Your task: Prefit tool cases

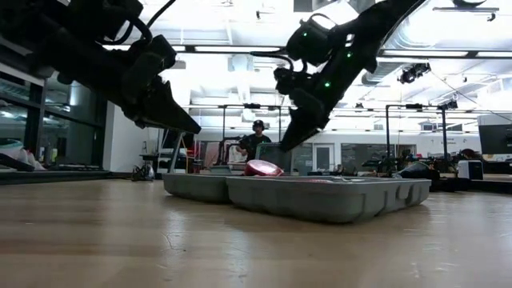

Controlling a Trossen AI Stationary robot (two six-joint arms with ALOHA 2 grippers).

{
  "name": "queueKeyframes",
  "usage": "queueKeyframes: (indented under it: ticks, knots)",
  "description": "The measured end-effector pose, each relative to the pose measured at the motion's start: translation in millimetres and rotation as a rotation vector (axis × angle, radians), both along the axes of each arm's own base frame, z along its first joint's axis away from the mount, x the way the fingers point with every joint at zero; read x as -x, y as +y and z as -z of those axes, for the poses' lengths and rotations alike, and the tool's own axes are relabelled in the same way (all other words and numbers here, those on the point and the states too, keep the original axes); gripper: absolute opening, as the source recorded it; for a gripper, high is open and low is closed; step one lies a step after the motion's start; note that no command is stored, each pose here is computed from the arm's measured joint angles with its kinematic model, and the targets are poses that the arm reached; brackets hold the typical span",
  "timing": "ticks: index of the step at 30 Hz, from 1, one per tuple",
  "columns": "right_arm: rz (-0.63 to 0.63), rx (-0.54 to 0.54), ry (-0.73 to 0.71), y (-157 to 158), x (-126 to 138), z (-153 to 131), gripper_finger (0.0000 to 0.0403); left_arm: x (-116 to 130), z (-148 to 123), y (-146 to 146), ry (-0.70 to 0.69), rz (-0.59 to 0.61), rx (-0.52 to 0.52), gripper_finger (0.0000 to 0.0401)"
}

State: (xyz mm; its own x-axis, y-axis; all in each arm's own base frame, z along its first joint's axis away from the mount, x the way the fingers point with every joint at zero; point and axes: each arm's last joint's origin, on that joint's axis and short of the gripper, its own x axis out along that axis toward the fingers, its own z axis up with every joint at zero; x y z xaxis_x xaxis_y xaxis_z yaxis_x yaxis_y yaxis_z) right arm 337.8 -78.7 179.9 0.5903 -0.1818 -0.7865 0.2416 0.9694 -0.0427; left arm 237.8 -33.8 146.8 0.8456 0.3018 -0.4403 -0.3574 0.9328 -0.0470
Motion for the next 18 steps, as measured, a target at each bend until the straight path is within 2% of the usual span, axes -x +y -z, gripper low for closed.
queueKeyframes:
  ticks: [3, 8, 15, 18]
  knots:
    - [-0.034, 0.018, 0.028, -4, 5, -3, 0.011, 0, 0, 0, 0.002, 0.001, -0.006, 0.0]
    - [-0.111, -0.042, 0.008, -10, 8, -5, 0.011, 0, 0, 0, 0.002, 0.001, -0.006, 0.0]
    - [-0.099, -0.065, 0.004, -14, 9, -4, 0.011, 0, 0, 0, 0.001, 0.001, -0.006, 0.0]
    - [-0.197, -0.061, 0.018, 0, 6, -4, 0.011, 0, 0, 0, 0.001, 0.001, -0.006, 0.0]
